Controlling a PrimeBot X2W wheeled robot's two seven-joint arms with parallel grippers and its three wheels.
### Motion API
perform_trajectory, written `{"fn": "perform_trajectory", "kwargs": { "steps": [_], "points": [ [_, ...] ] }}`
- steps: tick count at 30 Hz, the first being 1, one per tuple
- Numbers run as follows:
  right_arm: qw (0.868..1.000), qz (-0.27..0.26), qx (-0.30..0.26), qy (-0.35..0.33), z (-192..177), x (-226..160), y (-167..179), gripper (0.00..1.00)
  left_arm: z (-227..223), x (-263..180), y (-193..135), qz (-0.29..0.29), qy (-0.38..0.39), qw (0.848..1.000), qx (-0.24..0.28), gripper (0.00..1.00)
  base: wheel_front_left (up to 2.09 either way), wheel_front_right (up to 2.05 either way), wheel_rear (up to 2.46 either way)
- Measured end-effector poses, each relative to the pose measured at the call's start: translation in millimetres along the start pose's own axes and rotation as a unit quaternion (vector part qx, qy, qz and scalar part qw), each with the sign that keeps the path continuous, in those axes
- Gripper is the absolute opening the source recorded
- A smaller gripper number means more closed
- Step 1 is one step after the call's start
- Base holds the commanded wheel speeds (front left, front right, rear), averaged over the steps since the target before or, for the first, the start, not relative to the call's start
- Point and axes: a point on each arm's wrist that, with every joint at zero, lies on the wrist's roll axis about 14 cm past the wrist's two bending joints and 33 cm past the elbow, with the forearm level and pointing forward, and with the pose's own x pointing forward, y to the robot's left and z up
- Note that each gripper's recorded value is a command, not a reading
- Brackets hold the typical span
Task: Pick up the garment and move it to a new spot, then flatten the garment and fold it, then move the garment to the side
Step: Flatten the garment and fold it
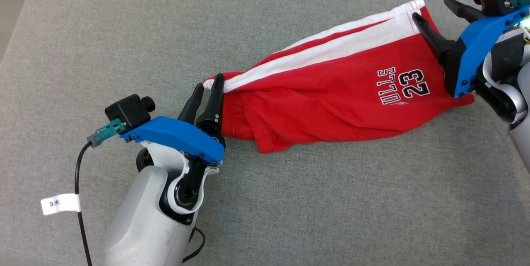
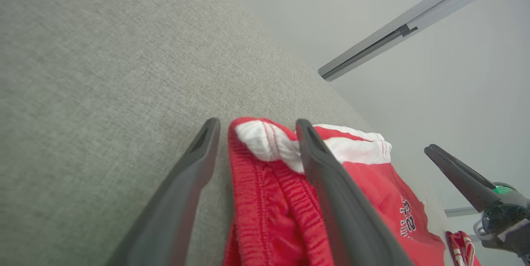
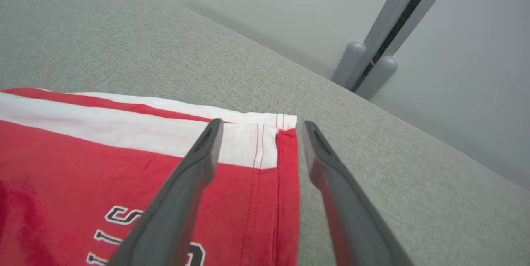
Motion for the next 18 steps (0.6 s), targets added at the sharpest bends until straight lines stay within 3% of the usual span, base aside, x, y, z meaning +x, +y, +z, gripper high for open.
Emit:
{"fn": "perform_trajectory", "kwargs": {
  "steps": [10,18],
  "points": [
    [0.998,-0.018,0.055,-0.012,2.9,-28.6,-3.3,1.00,36.0,-34.4,-10.2,-0.049,-0.108,0.990,0.070,1.00,0.00,0.00,0.00],
    [0.995,-0.027,0.095,-0.009,-7.7,-39.2,-4.8,1.00,67.2,-48.0,0.5,-0.041,-0.156,0.961,0.225,1.00,0.00,0.00,0.00]
  ]
}}
